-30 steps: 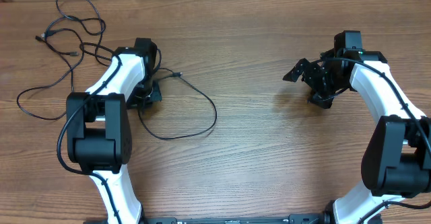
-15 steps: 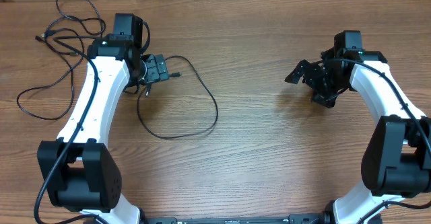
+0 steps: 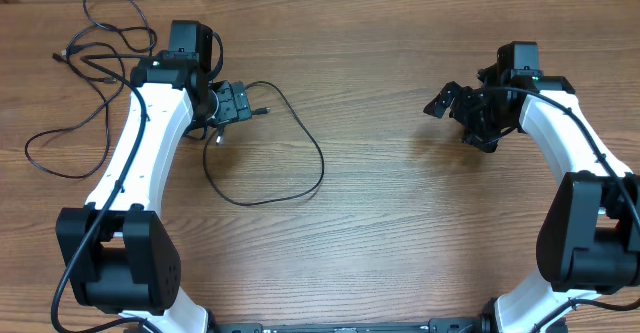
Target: Untangle cables
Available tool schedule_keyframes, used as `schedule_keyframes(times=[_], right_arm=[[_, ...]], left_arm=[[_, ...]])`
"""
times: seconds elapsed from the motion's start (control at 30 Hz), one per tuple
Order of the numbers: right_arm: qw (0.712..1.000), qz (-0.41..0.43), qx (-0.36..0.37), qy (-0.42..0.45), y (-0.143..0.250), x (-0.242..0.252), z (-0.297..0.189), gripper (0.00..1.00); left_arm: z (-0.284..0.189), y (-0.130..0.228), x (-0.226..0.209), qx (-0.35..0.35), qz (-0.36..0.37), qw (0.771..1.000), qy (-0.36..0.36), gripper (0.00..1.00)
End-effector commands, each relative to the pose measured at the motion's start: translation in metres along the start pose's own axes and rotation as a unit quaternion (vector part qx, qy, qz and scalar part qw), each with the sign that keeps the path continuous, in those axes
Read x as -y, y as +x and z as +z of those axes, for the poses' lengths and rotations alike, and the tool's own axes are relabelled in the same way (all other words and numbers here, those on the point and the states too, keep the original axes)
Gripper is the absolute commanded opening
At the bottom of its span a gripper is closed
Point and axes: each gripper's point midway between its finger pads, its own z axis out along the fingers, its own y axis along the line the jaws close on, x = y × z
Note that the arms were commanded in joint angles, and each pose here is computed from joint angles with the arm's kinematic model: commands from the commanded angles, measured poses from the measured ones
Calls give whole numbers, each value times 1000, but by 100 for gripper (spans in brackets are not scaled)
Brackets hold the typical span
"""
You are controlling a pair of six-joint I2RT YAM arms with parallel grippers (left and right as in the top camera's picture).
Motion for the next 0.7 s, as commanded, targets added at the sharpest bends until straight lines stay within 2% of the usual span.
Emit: schedule_keyframes(times=[0.0, 0.23, 0.5, 0.67], right_arm=[[1000, -3, 10, 0, -6, -4, -3, 100], [1000, -3, 10, 0, -6, -4, -3, 100], [1000, -3, 10, 0, -6, -4, -3, 100], [1000, -3, 10, 0, -6, -4, -3, 100]], left_arm=[[2, 0, -3, -4, 3, 1000, 1, 99], [-19, -4, 2, 22, 6, 1000, 12, 100], [-91, -20, 2, 134, 24, 990, 39, 100], [-97, -41, 20, 250, 76, 961, 92, 100]])
